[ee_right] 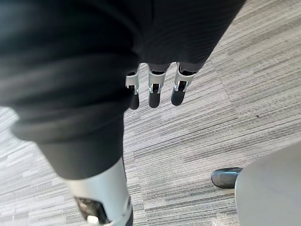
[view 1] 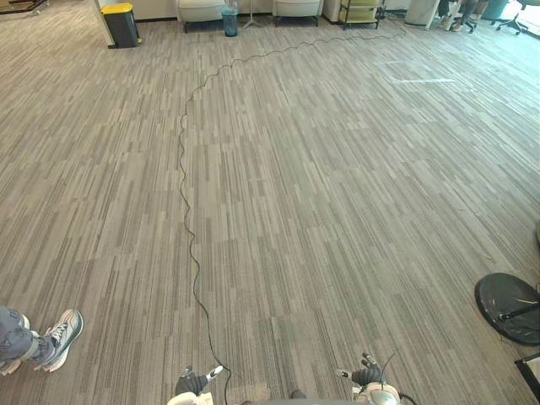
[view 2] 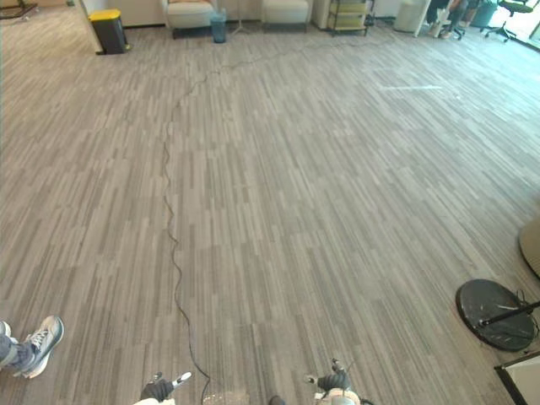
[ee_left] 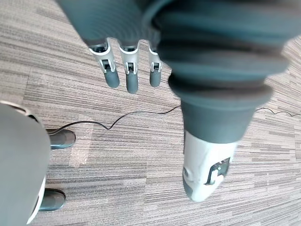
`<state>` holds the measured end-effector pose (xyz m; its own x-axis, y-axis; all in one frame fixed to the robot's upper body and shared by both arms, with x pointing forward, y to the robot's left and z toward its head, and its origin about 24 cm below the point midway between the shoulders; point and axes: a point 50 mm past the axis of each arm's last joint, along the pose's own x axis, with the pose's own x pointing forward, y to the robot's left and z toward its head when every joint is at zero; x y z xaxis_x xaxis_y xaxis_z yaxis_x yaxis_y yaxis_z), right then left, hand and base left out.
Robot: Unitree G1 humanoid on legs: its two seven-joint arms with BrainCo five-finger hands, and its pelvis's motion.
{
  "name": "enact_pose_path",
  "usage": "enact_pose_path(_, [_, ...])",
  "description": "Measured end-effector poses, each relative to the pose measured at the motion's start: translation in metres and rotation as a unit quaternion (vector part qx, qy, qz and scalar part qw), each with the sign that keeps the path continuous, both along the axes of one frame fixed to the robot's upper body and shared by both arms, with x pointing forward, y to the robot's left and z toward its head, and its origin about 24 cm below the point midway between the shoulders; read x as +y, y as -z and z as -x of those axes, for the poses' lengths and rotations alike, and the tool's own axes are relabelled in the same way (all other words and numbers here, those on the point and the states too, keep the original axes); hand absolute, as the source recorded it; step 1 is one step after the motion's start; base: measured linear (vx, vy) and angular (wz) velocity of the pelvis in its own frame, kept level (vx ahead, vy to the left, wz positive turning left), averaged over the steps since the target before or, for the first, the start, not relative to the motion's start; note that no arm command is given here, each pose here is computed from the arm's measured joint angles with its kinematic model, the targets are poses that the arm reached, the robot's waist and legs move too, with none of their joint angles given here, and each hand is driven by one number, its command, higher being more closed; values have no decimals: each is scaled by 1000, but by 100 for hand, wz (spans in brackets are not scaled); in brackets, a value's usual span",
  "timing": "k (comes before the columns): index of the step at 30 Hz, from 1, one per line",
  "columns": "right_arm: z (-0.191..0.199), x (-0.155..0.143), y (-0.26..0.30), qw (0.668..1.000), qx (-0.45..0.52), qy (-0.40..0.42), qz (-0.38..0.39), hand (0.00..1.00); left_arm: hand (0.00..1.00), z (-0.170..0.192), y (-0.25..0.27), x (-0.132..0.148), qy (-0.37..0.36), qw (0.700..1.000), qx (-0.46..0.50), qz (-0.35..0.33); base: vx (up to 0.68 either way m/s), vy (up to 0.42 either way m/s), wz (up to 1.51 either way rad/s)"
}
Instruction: Pick up cushions and gather them together orderly.
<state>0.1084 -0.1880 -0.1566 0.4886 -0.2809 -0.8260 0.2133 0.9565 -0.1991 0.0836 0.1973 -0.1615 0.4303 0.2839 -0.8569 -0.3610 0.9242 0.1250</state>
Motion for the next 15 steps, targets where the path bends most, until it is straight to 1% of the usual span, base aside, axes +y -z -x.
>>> enact_pose_path(6, [3, -3, 1, 1000, 5, 24, -12, 0, 0, -2, 0, -2, 14, 1000, -2, 3, -21, -26, 4])
enact_pose_path(9, [3, -3, 1, 999, 5, 28, -17, 0, 0, -4, 0, -4, 33, 999, -4, 6, 4, -18, 16])
enact_pose_path(13, [4, -3, 1, 999, 6, 28, -20, 0, 0, -5, -1, -5, 38, 999, -5, 7, 29, -15, 18])
enact_pose_path(15, [5, -5, 2, 999, 6, 41, -23, 0, 0, -5, -1, -5, 40, 999, -6, 7, 47, -8, 6])
